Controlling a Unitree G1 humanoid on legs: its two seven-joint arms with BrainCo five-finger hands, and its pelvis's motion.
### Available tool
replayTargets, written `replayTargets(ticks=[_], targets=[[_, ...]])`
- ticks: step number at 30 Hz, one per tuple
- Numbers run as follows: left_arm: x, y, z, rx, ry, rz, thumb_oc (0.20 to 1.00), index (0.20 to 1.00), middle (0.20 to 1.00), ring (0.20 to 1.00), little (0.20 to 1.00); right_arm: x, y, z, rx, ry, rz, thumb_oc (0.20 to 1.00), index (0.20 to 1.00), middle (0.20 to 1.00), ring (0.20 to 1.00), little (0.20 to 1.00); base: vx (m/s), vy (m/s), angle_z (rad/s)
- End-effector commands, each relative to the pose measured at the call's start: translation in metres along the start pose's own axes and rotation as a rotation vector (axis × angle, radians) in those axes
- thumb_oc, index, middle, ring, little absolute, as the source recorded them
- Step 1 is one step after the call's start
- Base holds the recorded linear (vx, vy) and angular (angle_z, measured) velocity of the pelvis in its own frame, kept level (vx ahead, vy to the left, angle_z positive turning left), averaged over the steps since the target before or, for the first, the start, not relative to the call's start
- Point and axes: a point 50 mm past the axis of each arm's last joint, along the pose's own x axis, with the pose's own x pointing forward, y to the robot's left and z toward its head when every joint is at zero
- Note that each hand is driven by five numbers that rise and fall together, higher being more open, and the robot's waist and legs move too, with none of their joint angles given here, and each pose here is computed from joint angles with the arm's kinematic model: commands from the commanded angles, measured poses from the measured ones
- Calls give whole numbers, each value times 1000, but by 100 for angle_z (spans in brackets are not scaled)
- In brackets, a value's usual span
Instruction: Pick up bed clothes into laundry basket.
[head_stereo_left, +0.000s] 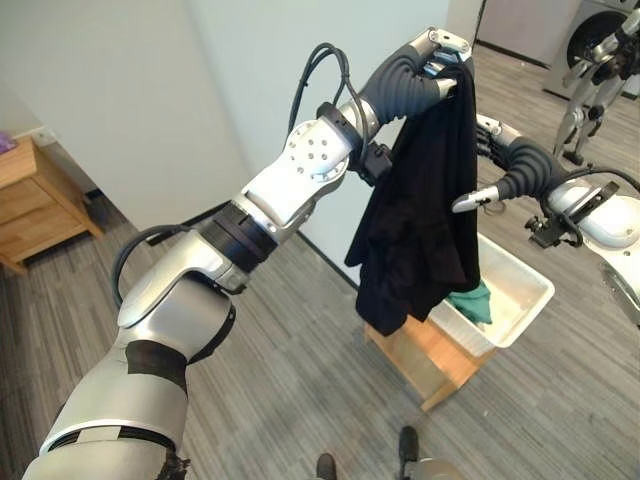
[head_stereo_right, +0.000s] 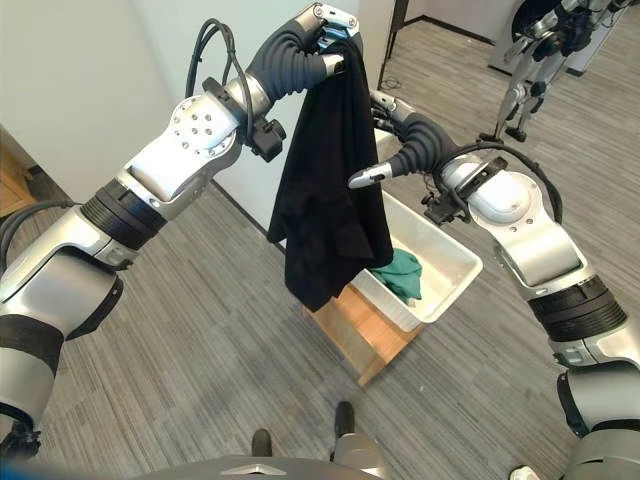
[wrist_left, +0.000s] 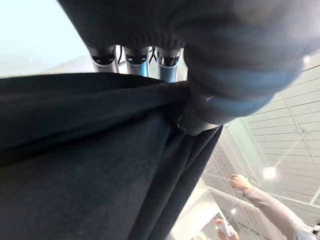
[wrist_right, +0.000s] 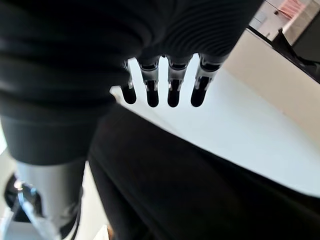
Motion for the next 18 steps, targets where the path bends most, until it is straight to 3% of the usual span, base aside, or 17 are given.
replayTargets(ticks=[1,8,9,10,18], targets=[[27,15,52,18,-201,87,200,200,200,200,200,2,-12,-7,5,-1,-145,1000,1000,1000,1000,1000,0,0,0],[39,-5,69,-29,-270,29,200,200,200,200,200,24,3,-38,62,112,-204,1000,1000,1000,1000,1000,0,7,7],[39,-5,70,-27,-270,31,200,200,200,200,200,25,3,-38,62,110,-203,555,555,555,555,555,0,0,0],[42,-11,74,-40,-287,14,200,200,200,200,200,31,7,-43,38,143,-203,200,200,200,200,200,0,0,0],[45,-10,87,-34,-324,18,200,200,200,200,200,43,18,-35,77,92,-204,200,200,200,200,200,-6,3,3]])
